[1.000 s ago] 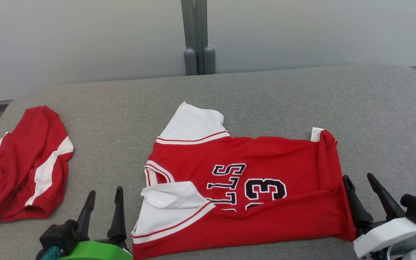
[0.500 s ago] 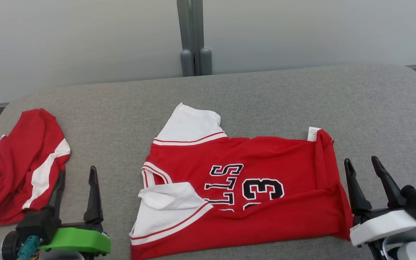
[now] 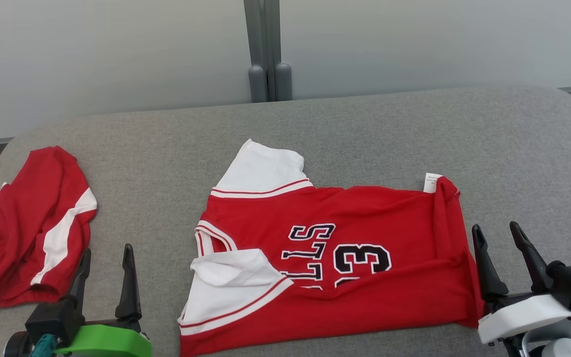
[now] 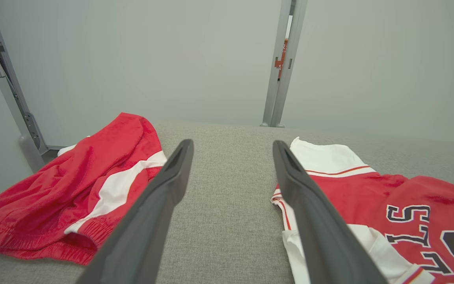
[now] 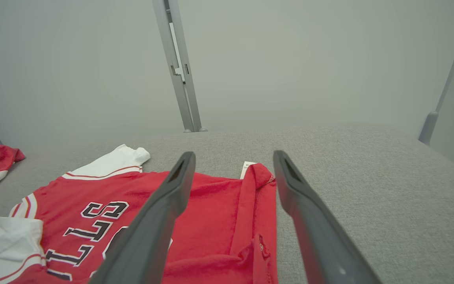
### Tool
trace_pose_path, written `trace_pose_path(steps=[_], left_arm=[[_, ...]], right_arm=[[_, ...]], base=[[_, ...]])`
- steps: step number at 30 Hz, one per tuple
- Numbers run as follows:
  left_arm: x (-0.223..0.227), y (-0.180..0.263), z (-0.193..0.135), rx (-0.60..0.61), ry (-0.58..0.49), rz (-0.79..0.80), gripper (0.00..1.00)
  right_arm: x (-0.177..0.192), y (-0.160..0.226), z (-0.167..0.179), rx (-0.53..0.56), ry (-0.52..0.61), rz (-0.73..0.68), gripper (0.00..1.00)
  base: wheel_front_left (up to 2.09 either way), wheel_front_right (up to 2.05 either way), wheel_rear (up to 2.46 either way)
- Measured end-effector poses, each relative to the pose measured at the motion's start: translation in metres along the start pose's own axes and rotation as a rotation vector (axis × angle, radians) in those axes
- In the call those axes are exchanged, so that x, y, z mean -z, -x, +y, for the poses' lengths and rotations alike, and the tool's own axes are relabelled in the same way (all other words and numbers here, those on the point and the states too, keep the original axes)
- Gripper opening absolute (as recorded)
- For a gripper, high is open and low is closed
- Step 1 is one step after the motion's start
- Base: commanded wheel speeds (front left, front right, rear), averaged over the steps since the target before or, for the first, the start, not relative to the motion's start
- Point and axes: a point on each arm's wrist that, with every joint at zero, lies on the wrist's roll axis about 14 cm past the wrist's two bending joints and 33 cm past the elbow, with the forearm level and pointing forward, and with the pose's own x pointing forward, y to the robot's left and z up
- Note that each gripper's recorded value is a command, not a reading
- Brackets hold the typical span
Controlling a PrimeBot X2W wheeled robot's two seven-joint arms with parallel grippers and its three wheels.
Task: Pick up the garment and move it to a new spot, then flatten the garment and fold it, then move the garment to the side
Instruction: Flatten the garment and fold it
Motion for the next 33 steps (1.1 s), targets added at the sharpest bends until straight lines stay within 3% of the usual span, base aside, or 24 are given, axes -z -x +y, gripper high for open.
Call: trace_pose_path(steps=[8, 19, 24, 33], left_arm=[[-0.003, -0.022, -0.01, 0.06, -0.042, -0.003, 1.0], [-0.029, -0.135, -0.066, 0.33, -0.159, 0.014, 1.0], [-0.011, -0.171, -0.087, 0.421, -0.184, 0.109, 1.0], [0.07, -0.203, -0.104, 0.509, -0.168, 0.399, 1.0]], right_arm=[[-0.002, -0.015, -0.005, -0.018, 0.042, 0.004, 1.0], [0.012, -0.092, -0.032, -0.02, 0.124, 0.166, 1.0], [0.037, -0.117, -0.035, -0.027, 0.134, 0.284, 1.0], [0.102, -0.133, -0.046, -0.013, 0.127, 0.517, 1.0]], base=[[0.0, 0.0, 0.0], [0.0, 0.0, 0.0], [0.0, 0.0, 0.0], [0.0, 0.0, 0.0]])
